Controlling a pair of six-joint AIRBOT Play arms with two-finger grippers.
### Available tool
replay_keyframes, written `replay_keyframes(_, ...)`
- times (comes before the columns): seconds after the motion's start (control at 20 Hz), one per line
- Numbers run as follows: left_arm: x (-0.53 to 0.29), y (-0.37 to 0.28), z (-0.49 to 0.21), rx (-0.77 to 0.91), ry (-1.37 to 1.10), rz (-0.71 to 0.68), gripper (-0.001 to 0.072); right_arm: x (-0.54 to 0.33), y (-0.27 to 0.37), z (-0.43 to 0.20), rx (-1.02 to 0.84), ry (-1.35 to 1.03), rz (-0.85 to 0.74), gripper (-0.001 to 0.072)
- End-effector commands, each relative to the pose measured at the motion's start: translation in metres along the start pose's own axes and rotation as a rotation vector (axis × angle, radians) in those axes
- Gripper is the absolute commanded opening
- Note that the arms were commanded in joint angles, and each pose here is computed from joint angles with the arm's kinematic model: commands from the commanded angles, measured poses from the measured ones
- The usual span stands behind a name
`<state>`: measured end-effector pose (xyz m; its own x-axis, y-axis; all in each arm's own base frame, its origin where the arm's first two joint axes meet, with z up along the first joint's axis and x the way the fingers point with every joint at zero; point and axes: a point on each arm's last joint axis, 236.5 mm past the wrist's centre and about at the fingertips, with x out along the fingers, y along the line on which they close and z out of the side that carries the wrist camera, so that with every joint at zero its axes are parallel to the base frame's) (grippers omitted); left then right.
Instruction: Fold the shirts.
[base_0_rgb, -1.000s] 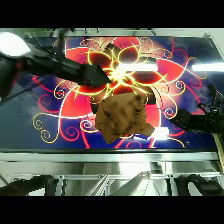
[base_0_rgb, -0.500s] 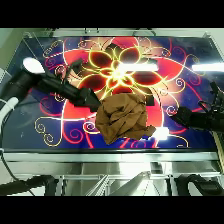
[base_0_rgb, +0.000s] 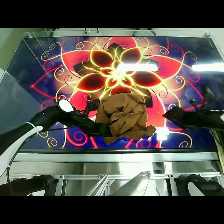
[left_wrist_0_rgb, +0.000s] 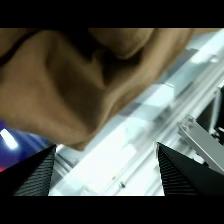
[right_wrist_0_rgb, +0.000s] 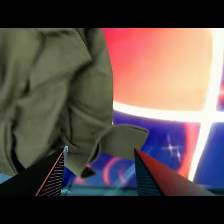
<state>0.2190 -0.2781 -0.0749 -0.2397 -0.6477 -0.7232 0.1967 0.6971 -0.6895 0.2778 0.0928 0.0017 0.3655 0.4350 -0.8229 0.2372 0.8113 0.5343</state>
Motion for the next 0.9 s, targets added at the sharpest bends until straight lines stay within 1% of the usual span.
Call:
replay_keyframes(0.0,0.015,0.009,0.017,0.021,-0.101,0.063,0.0708,0.047,0.004,-0.033,0.05,0.194,0.088,0.0474)
replay_keyframes(0.05,0.016,0.011,0.021,0.02,-0.11,0.069,0.0707,0.059,0.009,-0.041,0.059,0.238,0.114,0.0453)
replay_keyframes(0.15,0.021,0.014,0.022,0.01,-0.089,0.069,0.0707,0.083,0.018,-0.058,0.055,0.317,0.146,0.0362)
replay_keyframes(0.35,0.031,0.014,0.027,0.006,-0.035,0.057,0.0697,0.12,0.027,-0.08,0.074,0.396,0.176,0.0362)
replay_keyframes(0.4,0.033,0.012,0.029,0.02,-0.028,0.055,0.0674,0.124,0.027,-0.083,0.077,0.411,0.18,0.0357)
replay_keyframes(0.45,0.033,0.012,0.033,0.023,-0.035,0.056,0.0525,0.126,0.027,-0.084,0.065,0.415,0.19,0.0215)
replay_keyframes(0.5,0.032,0.011,0.037,0.027,-0.043,0.056,0.0387,0.125,0.03,-0.084,0.04,0.414,0.205,0.0015)
replay_keyframes(0.6,0.03,0.006,0.04,0.048,-0.048,0.05,0.0103,0.118,0.037,-0.085,-0.006,0.434,0.24,0.0018)
replay_keyframes(0.7,0.021,-0.004,0.042,0.106,-0.042,0.03,0.0023,0.107,0.048,-0.082,-0.045,0.445,0.28,0.0018)
replay_keyframes(0.85,-0.01,-0.03,0.045,0.199,-0.077,-0.003,0.0024,0.08,0.062,-0.059,-0.068,0.401,0.341,0.0018)
